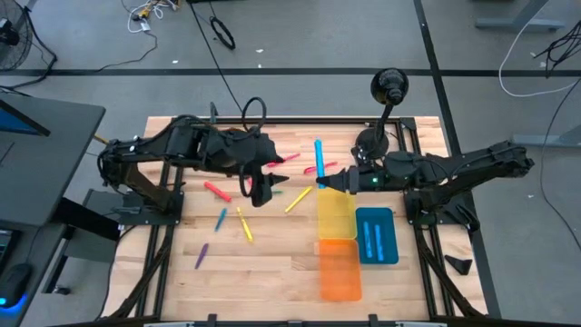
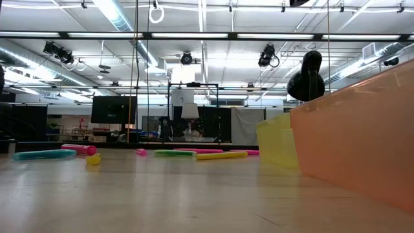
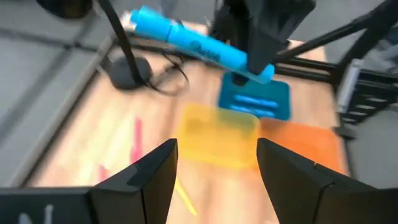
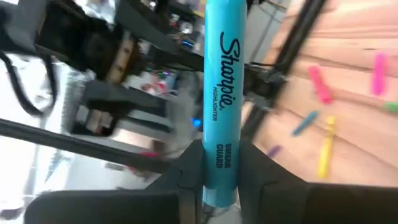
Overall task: Pick & Place Markers
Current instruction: Put the blue highlighter into the blue bin
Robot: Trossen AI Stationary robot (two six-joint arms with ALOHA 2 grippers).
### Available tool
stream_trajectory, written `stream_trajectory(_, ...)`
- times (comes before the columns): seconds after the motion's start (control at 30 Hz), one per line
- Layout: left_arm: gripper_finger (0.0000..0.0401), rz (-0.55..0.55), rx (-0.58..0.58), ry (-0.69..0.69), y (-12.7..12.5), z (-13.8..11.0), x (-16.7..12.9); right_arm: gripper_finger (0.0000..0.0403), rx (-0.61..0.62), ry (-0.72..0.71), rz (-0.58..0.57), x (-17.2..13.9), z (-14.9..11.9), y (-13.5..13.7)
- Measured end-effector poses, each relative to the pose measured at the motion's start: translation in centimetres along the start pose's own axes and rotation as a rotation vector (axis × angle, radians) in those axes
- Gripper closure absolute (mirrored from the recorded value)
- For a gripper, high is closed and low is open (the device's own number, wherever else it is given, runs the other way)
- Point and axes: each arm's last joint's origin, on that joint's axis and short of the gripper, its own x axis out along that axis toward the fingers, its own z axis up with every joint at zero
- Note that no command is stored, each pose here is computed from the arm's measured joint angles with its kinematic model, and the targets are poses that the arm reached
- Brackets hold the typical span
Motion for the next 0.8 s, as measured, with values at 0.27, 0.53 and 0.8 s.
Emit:
stream_trajectory(0.27,0.0176,-0.066,-0.105,0.064,0.9,-0.3,-0.5,0.0348,-0.068,-0.009,-0.237,-0.8,-2.3,-1.5)
stream_trajectory(0.53,0.0176,-0.044,-0.108,0.098,1.5,-0.6,-0.8,0.0348,0.019,0.045,-0.431,-2.0,-3.9,-3.1)
stream_trajectory(0.8,0.0176,-0.002,-0.119,0.148,2.5,-1.0,-0.6,0.0348,0.140,0.167,-0.601,-3.3,-5.2,-4.4)
